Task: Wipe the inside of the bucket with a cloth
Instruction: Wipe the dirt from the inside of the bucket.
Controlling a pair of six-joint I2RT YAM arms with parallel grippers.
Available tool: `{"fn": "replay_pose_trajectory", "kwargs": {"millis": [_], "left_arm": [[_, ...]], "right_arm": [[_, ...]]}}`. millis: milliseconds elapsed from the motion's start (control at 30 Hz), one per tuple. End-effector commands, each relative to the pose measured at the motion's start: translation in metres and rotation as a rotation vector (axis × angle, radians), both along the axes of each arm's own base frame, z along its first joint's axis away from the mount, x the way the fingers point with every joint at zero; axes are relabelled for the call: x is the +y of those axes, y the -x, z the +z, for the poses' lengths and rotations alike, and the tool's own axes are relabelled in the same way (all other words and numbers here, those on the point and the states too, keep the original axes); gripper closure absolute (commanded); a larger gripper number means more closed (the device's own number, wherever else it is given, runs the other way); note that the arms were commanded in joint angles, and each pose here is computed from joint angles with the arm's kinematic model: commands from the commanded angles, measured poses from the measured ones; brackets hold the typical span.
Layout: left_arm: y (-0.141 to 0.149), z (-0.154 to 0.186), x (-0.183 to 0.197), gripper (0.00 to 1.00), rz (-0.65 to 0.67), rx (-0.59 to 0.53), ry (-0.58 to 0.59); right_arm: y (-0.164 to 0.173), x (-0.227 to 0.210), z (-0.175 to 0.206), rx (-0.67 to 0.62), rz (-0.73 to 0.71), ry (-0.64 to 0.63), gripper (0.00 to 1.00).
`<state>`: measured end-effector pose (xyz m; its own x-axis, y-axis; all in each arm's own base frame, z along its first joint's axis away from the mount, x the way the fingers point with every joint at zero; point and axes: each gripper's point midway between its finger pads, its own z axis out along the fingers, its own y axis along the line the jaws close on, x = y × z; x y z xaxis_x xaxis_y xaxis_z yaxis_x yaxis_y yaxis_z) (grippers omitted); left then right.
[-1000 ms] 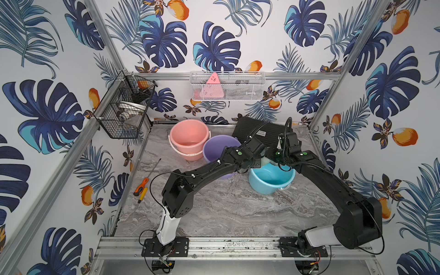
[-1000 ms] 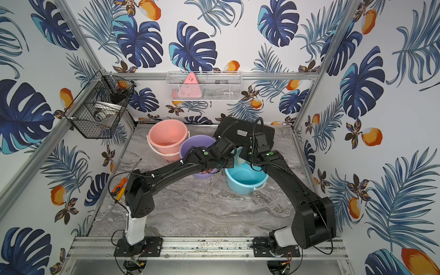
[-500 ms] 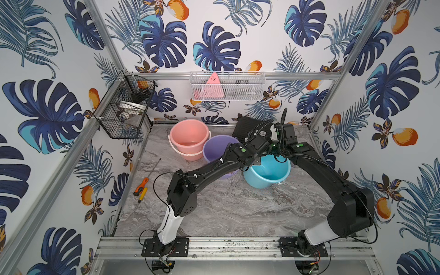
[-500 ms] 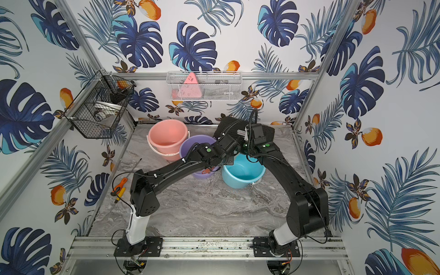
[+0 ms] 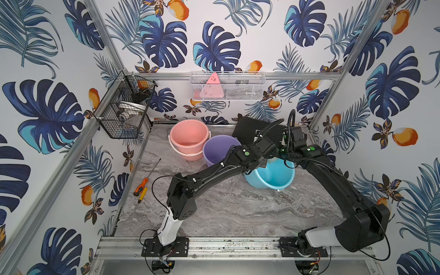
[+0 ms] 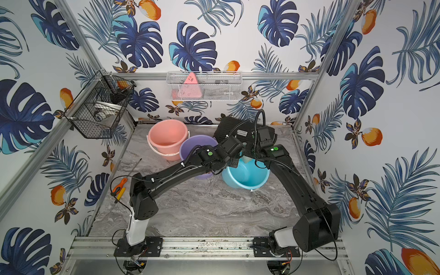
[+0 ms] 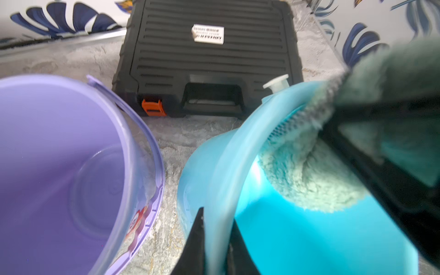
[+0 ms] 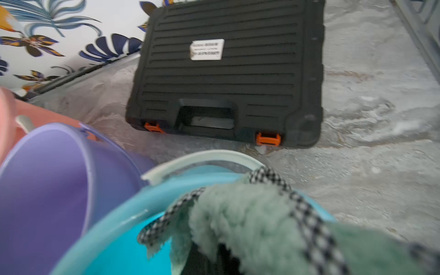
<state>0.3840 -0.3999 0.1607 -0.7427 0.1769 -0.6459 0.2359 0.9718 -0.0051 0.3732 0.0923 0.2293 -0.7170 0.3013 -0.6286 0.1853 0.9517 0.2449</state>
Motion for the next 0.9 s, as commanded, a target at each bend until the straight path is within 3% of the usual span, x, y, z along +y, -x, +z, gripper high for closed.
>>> {"fn": "replay_pose_trajectory", "kwargs": {"millis": [0, 500, 733, 867], "left_arm": [[-0.014, 0.031, -0.012, 1.00, -0.014, -0.109, 0.061], [-0.021, 0.032, -0.015, 1.00, 0.003, -0.136, 0.057], [-0.024, 0.027, -0.022, 1.00, 0.004, -0.124, 0.070], [-0.026, 0.024, -0.023, 1.00, 0.005, -0.128, 0.065]], "right_arm": [[0.015, -0.018, -0.009, 0.032, -0.070, 0.012, 1.00], [0.094, -0.026, -0.032, 0.131, -0.092, -0.121, 1.00], [0.125, 0.011, -0.056, 0.257, 0.036, -0.287, 1.00], [0.137, 0.037, -0.047, 0.271, 0.148, -0.395, 1.00]]}}
